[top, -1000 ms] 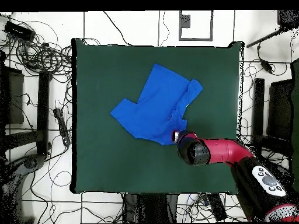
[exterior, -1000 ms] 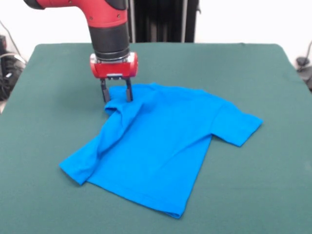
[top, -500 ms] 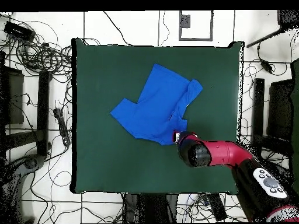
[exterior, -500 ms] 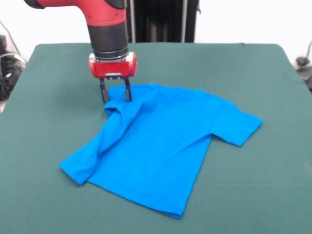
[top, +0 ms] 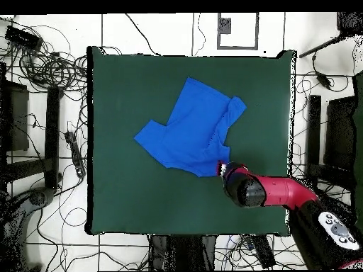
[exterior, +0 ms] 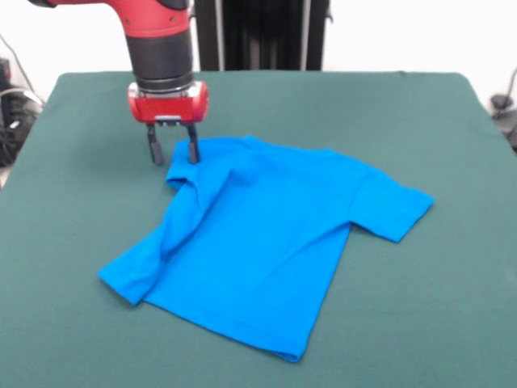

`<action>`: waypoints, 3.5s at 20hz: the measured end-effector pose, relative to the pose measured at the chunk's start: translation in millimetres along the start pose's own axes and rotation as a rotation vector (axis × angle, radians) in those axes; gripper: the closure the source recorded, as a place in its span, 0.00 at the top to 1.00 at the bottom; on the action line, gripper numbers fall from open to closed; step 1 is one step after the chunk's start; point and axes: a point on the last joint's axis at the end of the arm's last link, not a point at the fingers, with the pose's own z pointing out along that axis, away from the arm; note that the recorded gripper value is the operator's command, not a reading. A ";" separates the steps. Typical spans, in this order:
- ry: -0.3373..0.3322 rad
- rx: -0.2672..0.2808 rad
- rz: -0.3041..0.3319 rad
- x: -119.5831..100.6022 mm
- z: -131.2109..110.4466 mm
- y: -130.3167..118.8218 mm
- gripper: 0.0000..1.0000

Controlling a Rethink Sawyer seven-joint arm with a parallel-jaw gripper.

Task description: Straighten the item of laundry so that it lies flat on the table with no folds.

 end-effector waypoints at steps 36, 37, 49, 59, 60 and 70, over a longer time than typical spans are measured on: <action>0.013 0.027 -0.015 8.2 0.7 -0.5 1.00; 0.012 0.028 -0.017 8.4 0.8 -0.1 1.00; -0.009 0.033 -0.036 13.1 1.1 7.3 0.00; -0.016 0.034 -0.051 16.1 0.3 13.5 0.00; -0.016 0.035 -0.051 16.2 0.3 13.5 0.00; -0.001 0.032 -0.056 25.4 -5.1 17.4 0.00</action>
